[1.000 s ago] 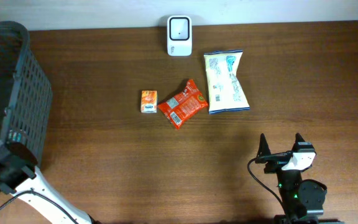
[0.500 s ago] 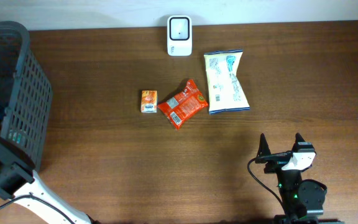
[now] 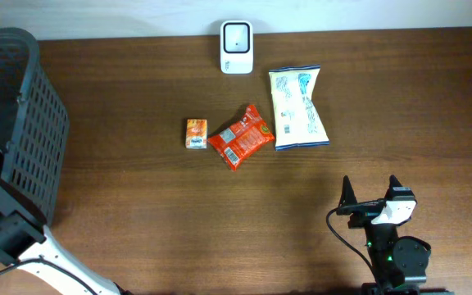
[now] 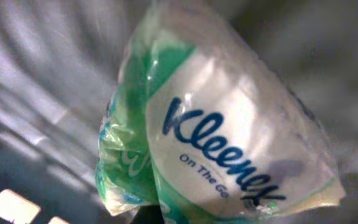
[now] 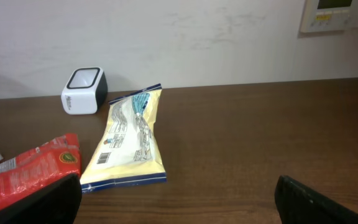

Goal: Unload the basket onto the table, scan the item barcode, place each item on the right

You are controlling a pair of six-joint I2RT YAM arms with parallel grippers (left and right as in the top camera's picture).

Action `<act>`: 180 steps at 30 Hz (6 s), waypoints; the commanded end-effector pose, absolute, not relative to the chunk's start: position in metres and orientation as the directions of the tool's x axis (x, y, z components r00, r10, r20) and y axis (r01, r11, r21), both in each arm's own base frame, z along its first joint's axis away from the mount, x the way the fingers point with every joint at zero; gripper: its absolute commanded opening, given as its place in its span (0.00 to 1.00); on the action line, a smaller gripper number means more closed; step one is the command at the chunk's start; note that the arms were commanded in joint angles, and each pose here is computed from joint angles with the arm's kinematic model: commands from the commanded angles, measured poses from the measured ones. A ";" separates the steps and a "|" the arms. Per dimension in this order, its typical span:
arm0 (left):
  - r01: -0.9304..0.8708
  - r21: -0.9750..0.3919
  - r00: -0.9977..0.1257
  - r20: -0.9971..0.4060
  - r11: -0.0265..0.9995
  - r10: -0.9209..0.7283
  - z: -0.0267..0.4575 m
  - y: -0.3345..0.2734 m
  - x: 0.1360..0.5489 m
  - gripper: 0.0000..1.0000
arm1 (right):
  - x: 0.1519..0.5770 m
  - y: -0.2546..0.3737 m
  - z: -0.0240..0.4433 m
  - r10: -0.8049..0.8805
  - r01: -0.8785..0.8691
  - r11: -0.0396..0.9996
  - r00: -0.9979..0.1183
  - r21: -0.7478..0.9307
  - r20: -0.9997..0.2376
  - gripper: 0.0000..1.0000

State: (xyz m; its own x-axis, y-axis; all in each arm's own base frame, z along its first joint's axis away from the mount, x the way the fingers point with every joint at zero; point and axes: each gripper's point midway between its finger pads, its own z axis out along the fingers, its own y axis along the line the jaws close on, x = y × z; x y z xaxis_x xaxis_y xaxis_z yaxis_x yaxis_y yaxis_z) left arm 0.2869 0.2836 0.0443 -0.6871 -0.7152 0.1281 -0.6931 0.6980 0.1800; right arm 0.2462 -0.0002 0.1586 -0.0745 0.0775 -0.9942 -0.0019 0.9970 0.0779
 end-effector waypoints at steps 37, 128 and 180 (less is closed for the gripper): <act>-0.096 -0.105 -0.935 -0.333 0.990 -0.126 0.100 -0.183 0.469 0.77 | 0.246 -0.001 0.156 0.085 -0.001 0.996 -0.079 0.085 -0.993 0.98; -0.389 -0.067 -0.846 -0.370 0.919 -0.385 0.158 -0.039 0.262 0.99 | 0.415 0.221 0.008 0.428 0.294 0.795 -0.891 0.530 -0.148 0.50; -0.389 -0.067 -0.846 -0.370 0.919 -0.385 0.158 -0.039 0.262 0.99 | 0.435 0.100 0.142 -0.009 0.033 0.997 -0.868 -0.076 -0.496 0.04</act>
